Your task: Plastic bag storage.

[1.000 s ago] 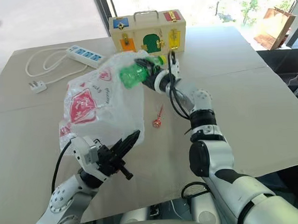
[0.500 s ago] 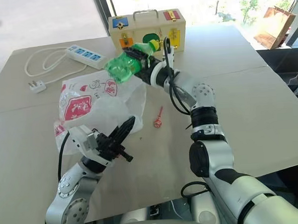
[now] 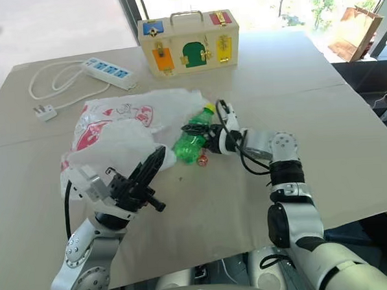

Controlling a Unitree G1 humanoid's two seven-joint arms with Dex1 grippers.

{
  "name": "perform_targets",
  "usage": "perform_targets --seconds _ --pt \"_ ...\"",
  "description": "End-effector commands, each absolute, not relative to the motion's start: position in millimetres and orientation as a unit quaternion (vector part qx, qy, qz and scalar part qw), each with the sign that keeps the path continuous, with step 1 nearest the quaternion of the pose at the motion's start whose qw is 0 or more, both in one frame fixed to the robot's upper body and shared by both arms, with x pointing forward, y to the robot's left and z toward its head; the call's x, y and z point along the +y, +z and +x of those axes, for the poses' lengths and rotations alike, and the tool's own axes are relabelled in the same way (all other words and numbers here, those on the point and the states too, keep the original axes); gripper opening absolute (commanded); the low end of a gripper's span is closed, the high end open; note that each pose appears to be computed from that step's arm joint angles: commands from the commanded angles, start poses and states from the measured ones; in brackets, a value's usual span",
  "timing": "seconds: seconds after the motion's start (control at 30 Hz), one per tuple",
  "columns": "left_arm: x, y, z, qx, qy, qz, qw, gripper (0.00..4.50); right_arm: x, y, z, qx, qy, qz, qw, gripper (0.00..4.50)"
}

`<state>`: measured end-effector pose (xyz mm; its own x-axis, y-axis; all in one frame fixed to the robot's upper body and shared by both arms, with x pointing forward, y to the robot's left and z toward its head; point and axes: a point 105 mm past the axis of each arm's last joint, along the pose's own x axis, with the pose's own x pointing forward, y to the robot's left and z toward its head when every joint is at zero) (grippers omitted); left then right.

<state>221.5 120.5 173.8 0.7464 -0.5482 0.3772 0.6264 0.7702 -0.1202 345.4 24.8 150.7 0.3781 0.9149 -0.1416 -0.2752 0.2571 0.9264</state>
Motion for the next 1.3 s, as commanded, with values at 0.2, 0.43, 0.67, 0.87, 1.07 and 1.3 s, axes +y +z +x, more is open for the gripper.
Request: perform_targets --seconds 0.2,0.43,0.67,0.87,1.07,1.3 --pt "108 159 202 -0.135 -0.359 -0.079 0.92 0.0 44 184 335 0.344 0.474 0.45 0.674 2.99" --pt "109 139 195 -0.105 -0.37 -0.055 0.921 0.0 69 217 357 0.333 0.409 0.592 0.609 2.99" --pt "129 136 227 -0.114 -0.286 -0.06 0.949 0.0 65 220 359 0.289 0.432 0.517 0.68 2.99" --pt "171 164 242 -0.17 -0.203 -0.119 0.957 0.0 49 204 363 0.253 0.44 0.432 0.746 2.99" --pt "178 186 207 -0.193 -0.268 -0.192 0.924 0.0 80 199 334 0.315 0.469 0.488 0.665 2.99" --pt "172 160 180 -0.14 -0.325 -0.259 0.899 0.0 112 169 305 0.386 0.478 0.46 0.641 2.99"
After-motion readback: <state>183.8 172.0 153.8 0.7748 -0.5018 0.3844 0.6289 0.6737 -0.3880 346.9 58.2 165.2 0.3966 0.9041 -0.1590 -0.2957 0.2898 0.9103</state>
